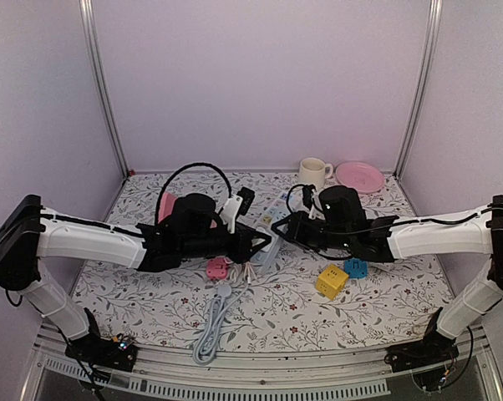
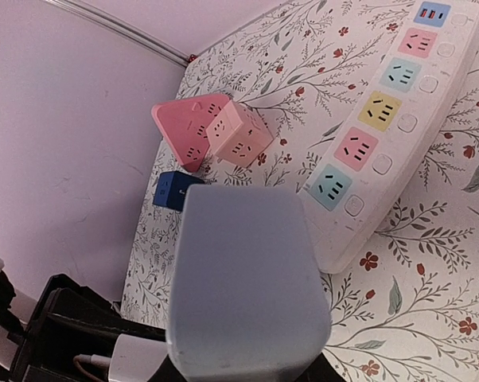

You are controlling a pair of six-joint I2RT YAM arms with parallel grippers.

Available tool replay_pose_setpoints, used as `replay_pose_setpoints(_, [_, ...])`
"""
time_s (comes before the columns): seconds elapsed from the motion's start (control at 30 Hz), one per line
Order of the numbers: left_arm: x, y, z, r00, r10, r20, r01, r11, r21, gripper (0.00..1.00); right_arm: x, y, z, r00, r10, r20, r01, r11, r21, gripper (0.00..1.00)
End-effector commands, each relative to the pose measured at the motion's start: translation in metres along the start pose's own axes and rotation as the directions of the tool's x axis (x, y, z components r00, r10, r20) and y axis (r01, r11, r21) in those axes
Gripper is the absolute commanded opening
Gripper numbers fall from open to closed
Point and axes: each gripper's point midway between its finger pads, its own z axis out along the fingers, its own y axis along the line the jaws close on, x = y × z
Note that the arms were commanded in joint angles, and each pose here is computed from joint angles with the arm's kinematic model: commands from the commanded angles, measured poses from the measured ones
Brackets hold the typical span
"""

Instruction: Pull the plug off the socket

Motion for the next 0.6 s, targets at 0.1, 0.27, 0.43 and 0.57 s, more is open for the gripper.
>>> replay_pose_setpoints(0.1, [-0.052, -0.043, -0.006, 0.989, 0.027, 0.144, -0.051, 0.986, 0.159, 0.02, 0.000, -0.072, -0.017, 1.000, -0.014, 0.004, 0.013, 0.979, 0.202, 0.04])
replay_pose_setpoints(0.27, [-0.062, -0.051, -0.005, 0.983, 0.053, 0.177, -0.086, 0.979, 0.187, 0.02, -0.001, -0.086, -0.022, 1.000, -0.018, 0.000, 0.017, 0.971, 0.237, 0.04])
replay_pose_setpoints(0.43, [-0.074, -0.048, -0.012, 0.979, 0.041, 0.200, -0.083, 0.975, 0.205, 0.02, -0.001, -0.095, -0.024, 1.000, 0.001, -0.015, 0.003, 0.971, 0.239, 0.04])
replay_pose_setpoints(0.57, [-0.078, -0.048, -0.016, 0.979, 0.045, 0.201, -0.089, 0.973, 0.213, 0.03, -0.003, -0.096, -0.022, 1.000, -0.005, -0.023, 0.010, 0.971, 0.241, 0.04])
